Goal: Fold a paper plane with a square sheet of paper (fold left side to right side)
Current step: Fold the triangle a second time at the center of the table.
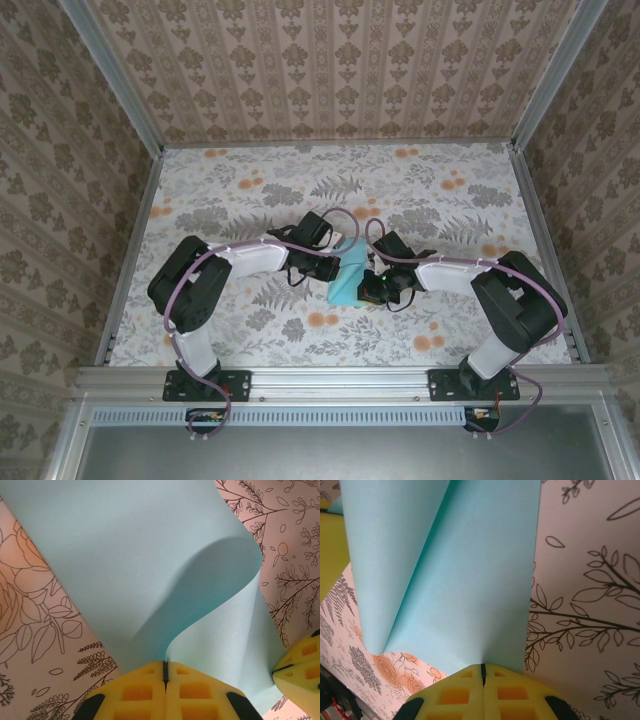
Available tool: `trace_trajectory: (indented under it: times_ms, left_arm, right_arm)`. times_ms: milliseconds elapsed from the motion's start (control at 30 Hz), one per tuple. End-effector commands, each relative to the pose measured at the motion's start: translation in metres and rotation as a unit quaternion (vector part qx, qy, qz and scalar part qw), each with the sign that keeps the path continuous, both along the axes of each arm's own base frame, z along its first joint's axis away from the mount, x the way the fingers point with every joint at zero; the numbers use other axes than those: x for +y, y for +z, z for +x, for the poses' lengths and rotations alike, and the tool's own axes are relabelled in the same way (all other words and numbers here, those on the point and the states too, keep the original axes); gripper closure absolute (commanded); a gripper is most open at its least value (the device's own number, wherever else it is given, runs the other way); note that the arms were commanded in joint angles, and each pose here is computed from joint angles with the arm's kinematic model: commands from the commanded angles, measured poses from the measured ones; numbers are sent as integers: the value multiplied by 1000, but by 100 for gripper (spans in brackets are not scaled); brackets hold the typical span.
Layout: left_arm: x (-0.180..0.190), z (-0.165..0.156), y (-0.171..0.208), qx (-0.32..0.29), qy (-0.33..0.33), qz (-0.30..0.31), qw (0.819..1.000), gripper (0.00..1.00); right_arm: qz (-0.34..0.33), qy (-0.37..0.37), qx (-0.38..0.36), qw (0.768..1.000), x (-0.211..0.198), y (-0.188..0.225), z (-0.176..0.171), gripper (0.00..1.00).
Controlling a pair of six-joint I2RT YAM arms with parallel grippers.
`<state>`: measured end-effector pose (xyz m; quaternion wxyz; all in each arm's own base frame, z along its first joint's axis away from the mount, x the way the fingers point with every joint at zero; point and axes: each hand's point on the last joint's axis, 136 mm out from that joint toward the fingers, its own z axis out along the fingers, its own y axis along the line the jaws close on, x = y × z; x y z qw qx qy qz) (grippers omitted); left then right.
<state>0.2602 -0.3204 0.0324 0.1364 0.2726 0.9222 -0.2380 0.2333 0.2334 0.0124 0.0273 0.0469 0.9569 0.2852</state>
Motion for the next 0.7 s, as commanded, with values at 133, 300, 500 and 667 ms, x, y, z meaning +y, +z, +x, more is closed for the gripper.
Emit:
trace_trajectory:
  times_ms: [133,300,500,667]
  left_arm:
    - [0,8,-2,-11,-7,10,1000,97]
    - [1,8,-5,-9,-8,14,1000,97]
    - [0,8,-9,-5,-10,17,1000,97]
    - [0,7,-13,-2,-12,19,1000,97]
  right_arm:
    - [-67,3,60,996,-26,-29,-29,99]
    - [-67,3,61,996,-26,-29,-29,99]
    - [-68,3,62,996,-26,-29,-30,99]
    - [-69,4,64,996,-26,-30,-30,99]
